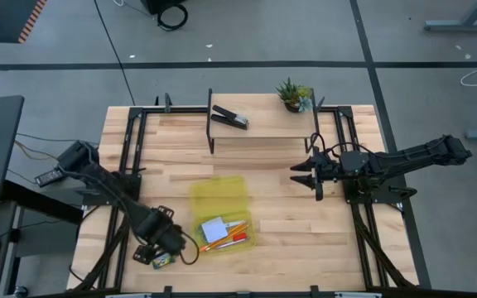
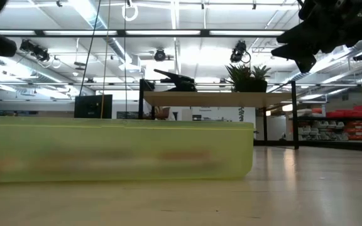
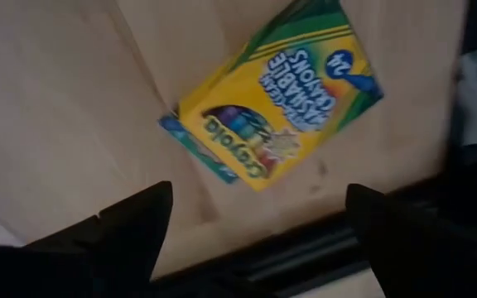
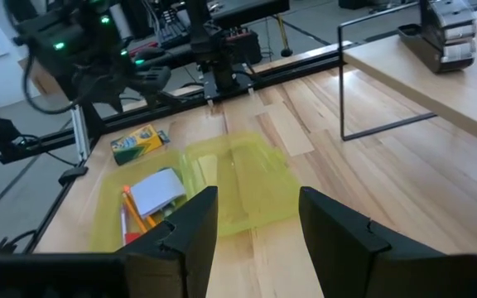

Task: Pack school essentials
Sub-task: Put the crayon box into the yellow supply box

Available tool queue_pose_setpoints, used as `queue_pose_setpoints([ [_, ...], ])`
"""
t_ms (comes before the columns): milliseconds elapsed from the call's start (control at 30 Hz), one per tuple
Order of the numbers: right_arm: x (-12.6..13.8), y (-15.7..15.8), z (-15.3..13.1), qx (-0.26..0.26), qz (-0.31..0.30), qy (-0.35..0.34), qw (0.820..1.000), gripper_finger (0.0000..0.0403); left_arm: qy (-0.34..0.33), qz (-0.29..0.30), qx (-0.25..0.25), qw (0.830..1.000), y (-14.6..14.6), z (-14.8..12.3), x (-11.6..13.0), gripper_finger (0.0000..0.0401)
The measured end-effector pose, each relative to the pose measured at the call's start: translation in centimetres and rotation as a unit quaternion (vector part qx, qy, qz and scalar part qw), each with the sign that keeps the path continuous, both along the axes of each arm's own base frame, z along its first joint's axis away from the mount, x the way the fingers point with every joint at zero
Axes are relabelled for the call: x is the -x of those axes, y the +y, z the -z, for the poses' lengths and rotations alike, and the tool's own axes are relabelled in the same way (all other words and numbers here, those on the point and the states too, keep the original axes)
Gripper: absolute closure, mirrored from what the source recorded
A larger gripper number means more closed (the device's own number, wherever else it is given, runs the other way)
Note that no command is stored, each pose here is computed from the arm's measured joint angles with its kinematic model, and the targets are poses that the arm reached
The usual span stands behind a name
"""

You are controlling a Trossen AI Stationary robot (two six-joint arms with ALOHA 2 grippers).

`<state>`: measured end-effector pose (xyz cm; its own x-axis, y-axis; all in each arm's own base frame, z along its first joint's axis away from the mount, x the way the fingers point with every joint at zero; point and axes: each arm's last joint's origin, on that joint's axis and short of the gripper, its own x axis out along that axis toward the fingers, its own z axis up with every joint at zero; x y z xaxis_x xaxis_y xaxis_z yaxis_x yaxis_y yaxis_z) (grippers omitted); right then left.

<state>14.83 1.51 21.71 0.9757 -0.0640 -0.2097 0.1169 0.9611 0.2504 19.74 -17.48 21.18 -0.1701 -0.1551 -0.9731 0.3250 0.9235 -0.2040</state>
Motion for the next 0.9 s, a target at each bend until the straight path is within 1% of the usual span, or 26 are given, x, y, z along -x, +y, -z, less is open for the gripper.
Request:
queue_pose_setpoints([
  [133, 0.0, 0.0, 0.0, 0.002, 0.008, 0.000, 1.000, 0.0226, -0.028, 0.056, -0.033, 0.997, -1.1, 0.6, 0.6, 0.0028],
  [333, 0.0, 0.0, 0.0, 0.002, 0.008, -0.001, 1.000, 0.0226, -0.057, 0.120, -0.018, 0.991, -2.9, 1.2, 1.5, 0.0028],
  [500, 0.0, 0.0, 0.0, 0.002, 0.008, 0.000, 1.000, 0.0226, -0.072, 0.149, -0.018, 0.986, -3.7, 1.2, 2.2, 0.0028],
  [633, 0.0, -0.1, 0.0, 0.007, 0.014, 0.000, 1.000, 0.0226, -0.091, 0.163, -0.040, 0.982, -4.1, 1.4, 2.5, 0.0028],
  [733, 0.0, -0.1, 0.0, 0.008, 0.018, 0.000, 1.000, 0.0226, -0.109, 0.177, -0.054, 0.977, -4.2, 1.8, 2.8, 0.0028],
  [800, 0.0, -0.1, 0.0, 0.007, 0.018, 0.000, 1.000, 0.0226, -0.113, 0.199, -0.059, 0.972, -4.2, 2.2, 3.2, 0.0028],
  [900, 0.0, -0.1, 0.0, 0.007, 0.018, 0.000, 1.000, 0.0226, -0.127, 0.241, -0.079, 0.959, -4.3, 2.5, 3.6, 0.0028],
])
